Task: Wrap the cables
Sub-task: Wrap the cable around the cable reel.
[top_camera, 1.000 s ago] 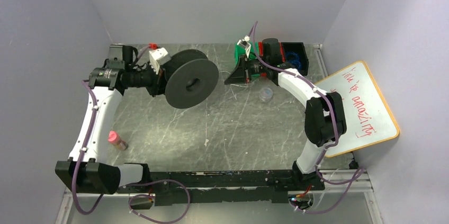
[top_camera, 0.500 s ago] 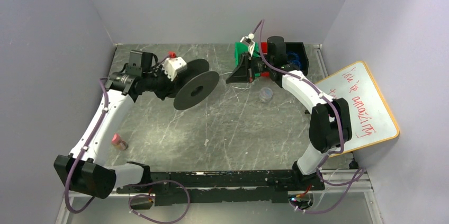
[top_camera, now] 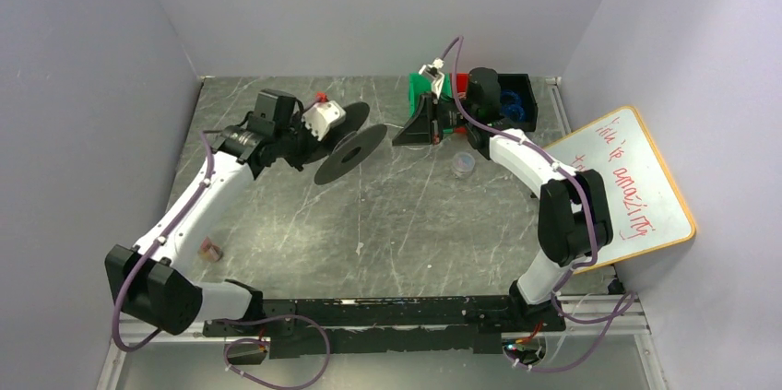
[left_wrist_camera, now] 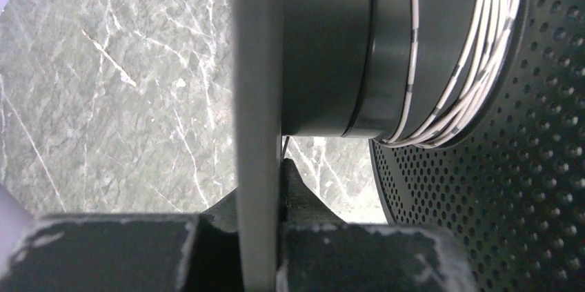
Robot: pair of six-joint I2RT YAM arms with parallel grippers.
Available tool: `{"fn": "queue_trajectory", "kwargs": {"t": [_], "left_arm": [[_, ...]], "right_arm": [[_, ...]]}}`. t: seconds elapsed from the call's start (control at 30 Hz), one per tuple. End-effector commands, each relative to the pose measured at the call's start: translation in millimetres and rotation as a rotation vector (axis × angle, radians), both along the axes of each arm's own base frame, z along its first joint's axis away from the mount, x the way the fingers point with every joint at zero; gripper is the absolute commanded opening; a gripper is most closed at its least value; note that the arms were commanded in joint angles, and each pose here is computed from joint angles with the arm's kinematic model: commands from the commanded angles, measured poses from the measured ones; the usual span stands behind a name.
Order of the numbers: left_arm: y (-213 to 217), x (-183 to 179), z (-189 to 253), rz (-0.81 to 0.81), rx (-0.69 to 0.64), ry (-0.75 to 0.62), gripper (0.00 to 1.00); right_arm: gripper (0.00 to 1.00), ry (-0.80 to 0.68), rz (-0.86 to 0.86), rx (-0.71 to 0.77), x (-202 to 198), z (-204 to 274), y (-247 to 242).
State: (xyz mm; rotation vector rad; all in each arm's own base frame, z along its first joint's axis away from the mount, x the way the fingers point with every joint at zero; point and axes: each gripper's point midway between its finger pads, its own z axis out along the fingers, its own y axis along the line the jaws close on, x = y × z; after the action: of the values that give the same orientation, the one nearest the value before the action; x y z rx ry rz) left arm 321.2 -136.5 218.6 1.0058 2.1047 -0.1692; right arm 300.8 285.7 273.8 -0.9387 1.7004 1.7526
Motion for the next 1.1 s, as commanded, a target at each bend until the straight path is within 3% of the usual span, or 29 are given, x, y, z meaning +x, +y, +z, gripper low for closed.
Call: {"fn": "queue_trajectory", "kwargs": {"t": [0.0,0.2,0.53,1.07], "left_arm": [[11.9,22.9,10.7,0.142,0.065,-0.095,0.02],[12.1,28.9,4.0,0.198,0.157,-0.117,0.02],[15.1,45.0,-4.9,0.351,0.252,-0.119,0.02],[14.5,57.9,-2.6,0.507,0.218,-0.084,0.02]], "right_arm": [[0.05,-0.102,0.081,0.049,-20.2,28.0,-0.8],[0.00,-0.135,0.086,0.054,-28.6,34.8,4.0],[0.00,-0.191,0.125,0.060,-46.9,42.4,16.4],[0.07,-0.241,0.164,0.041,-69.3,40.6,39.2]]}}
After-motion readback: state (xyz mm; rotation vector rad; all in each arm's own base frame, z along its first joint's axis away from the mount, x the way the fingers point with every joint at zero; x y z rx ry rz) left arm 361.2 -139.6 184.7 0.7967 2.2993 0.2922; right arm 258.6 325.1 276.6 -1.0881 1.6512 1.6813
